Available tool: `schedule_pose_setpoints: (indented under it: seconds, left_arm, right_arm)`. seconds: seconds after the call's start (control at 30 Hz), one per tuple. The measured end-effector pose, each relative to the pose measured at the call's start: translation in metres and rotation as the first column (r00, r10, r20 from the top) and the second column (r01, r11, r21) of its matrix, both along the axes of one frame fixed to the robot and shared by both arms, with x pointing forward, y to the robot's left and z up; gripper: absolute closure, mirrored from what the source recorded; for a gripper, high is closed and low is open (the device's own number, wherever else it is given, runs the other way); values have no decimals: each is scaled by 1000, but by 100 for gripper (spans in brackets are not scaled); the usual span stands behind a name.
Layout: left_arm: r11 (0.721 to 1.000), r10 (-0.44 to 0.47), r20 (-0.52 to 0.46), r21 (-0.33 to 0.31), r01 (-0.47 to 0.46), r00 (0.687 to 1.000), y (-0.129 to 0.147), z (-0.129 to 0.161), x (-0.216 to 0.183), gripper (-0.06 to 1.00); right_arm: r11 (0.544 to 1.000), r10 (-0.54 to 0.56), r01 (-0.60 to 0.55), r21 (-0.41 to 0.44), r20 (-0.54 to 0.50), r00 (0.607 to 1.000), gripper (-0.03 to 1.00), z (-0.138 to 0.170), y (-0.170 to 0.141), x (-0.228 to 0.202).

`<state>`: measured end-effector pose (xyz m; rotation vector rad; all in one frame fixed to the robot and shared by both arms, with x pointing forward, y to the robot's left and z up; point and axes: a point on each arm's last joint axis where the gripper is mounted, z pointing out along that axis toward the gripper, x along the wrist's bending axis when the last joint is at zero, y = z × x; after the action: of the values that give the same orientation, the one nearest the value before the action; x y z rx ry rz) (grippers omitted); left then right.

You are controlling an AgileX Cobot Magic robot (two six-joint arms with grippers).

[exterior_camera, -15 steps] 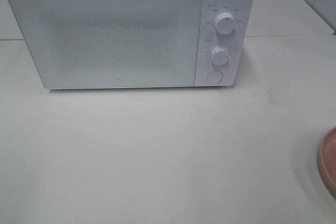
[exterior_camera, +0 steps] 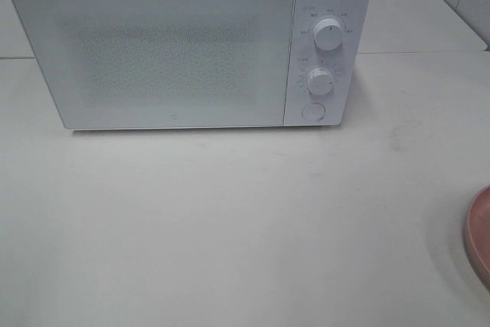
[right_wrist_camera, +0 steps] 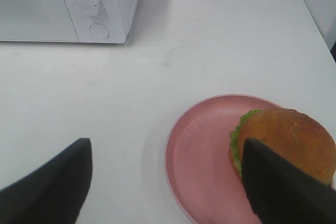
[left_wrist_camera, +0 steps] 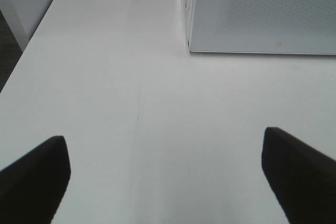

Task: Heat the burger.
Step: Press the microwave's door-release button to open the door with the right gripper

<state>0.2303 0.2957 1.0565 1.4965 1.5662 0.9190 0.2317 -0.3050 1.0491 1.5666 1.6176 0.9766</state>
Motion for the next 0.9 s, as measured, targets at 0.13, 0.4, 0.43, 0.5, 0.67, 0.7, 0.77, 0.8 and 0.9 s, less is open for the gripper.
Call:
schedule_pose_setpoints:
  seconds: [0.13,0.4,0.43,0.5,0.67,0.7,0.77,0.8,0.9]
  left_arm:
    - [1000,0,0,0,0,1000,0,0,0,4]
    - [1000,0,0,0,0,1000,0,0,0,4]
    - [1000,0,0,0,0,1000,0,0,0,4]
    - [1000,0,0,0,0,1000,0,0,0,4]
    - [1000,0,0,0,0,1000,0,0,0,4]
    - [1000,0,0,0,0,1000,0,0,0,4]
    - [1000,0,0,0,0,1000,0,0,0,4]
    - [1000,0,0,0,0,1000,0,0,0,4]
    - [1000,0,0,0,0,1000,0,0,0,4]
  right_arm:
    - [1000,0,0,0,2,1000,20,0,0,0]
    - [1000,2,-2,-3,-13,1000,20,5,1,9]
    - [1000,2,-2,-6,-33,999,20,6,2,13]
    - [1000,2,-2,-9,-52,999,20,6,2,16]
    - [1000,2,-3,-13,-89,996,20,5,3,22]
    - [1000,1,-3,-16,-107,994,20,5,4,25]
    - [1000,2,-4,-18,-118,993,20,7,4,29]
    - [1000,2,-4,-18,-118,993,20,8,4,31]
    - [1000,5,-7,-18,-116,993,20,10,6,39]
